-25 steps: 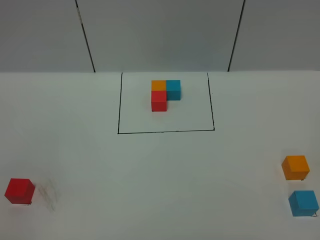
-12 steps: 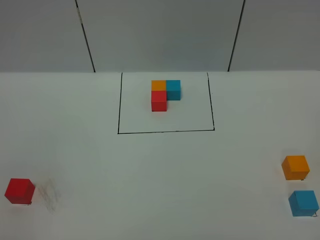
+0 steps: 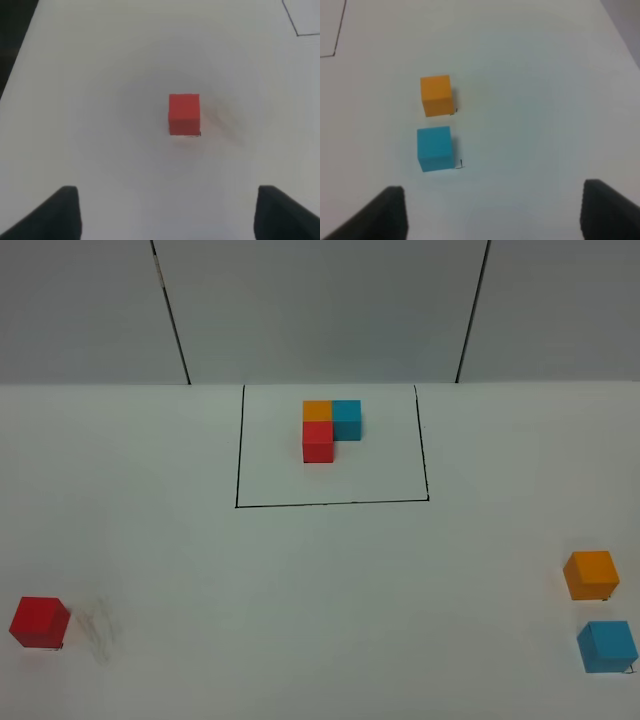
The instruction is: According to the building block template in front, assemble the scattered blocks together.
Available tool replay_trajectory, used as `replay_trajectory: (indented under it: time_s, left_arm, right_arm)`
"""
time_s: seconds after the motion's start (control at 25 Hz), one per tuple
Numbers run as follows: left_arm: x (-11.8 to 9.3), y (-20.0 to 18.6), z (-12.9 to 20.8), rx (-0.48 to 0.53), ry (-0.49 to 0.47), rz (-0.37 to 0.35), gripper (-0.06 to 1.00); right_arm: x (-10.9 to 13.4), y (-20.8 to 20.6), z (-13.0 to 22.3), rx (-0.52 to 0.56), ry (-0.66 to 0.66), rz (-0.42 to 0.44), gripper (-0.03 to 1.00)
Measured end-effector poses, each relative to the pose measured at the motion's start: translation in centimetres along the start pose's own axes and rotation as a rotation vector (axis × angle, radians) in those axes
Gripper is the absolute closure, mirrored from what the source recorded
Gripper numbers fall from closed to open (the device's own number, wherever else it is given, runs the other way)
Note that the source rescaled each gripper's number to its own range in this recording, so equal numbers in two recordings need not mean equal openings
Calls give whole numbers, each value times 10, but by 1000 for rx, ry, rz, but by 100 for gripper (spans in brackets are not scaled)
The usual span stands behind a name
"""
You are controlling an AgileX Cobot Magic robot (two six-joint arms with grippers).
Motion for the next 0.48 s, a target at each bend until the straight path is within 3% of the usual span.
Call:
replay_trajectory:
  time_s: [0.2,0.48]
  left_arm:
    - [2,0,0,-4,-27,-19,39]
    - [5,1,-25,62,-27,-12,44]
  right_arm:
    - [0,0,0,0,0,0,47]
    - [0,0,0,0,0,0,47]
Point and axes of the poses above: a point on each arm's last joint axis where the gripper is mounted, y pointing out along that axis toward the gripper, x along the wrist's bending axis when the last joint is at zero, z = x × y, the point moved 3 cm from there along y, pointing out along that axis toward the gripper, and after that the axes turned 3 degrees about y, right-handed, at the moved point
